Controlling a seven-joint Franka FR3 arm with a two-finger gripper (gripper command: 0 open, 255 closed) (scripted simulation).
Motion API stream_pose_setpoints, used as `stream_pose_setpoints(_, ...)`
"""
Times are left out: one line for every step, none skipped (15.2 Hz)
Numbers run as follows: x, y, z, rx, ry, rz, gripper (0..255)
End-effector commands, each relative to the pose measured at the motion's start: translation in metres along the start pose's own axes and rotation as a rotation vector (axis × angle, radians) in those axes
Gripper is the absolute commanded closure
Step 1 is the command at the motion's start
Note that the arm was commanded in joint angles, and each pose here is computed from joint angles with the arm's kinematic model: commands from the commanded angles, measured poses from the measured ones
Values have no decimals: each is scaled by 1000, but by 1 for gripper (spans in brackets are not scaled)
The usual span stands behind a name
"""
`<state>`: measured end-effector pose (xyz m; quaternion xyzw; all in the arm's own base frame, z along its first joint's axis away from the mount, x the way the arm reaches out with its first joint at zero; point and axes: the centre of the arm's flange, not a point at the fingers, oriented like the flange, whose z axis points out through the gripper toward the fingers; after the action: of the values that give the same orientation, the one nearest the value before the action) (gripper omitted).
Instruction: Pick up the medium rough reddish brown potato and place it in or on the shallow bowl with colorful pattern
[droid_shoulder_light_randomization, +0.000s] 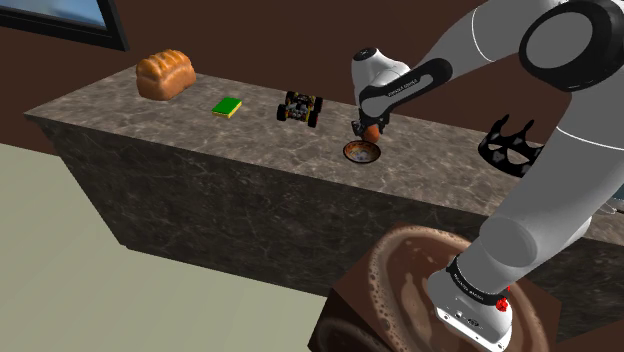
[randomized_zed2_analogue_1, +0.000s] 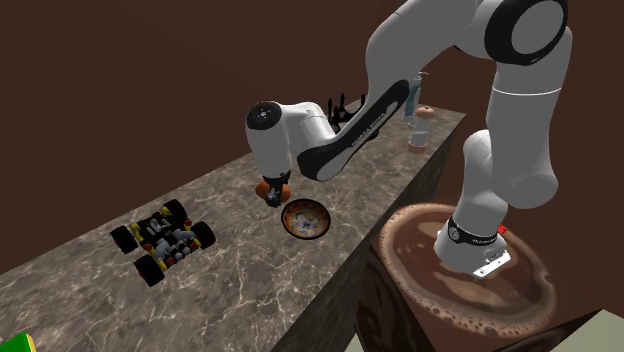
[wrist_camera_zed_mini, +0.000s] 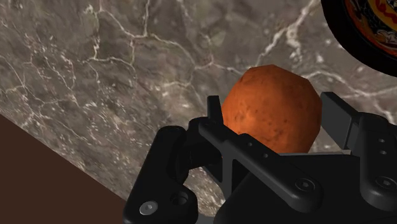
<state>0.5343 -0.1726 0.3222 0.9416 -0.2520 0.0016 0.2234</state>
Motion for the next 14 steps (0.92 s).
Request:
stream_pose_setpoints(0, 0, 0, 0, 0, 0, 255)
stream_pose_setpoints(0, 0, 0, 0, 0, 0, 255)
stream_pose_setpoints(0, 0, 0, 0, 0, 0, 255)
stream_pose_setpoints(0, 0, 0, 0, 0, 0, 255)
stream_pose_setpoints(0, 0, 0, 0, 0, 0, 255)
stream_pose_setpoints(1, 2, -5, 0, 0, 0, 255)
stream_pose_setpoints(1, 4, -9, 0, 0, 0, 255)
stream_pose_setpoints(2, 7, -14, 0, 0, 0, 255)
stream_pose_setpoints(3, 9, -19, 0, 0, 0, 255)
stream_pose_setpoints(3, 11, -24, 0, 0, 0, 255)
stream_pose_setpoints(4, 13, -28, 0, 0, 0, 255)
stream_pose_setpoints(4, 15, -33, 0, 0, 0, 255)
stream_pose_setpoints(5, 18, -38, 0, 0, 0, 255)
stream_pose_setpoints(6, 20, -43, 0, 0, 0, 255)
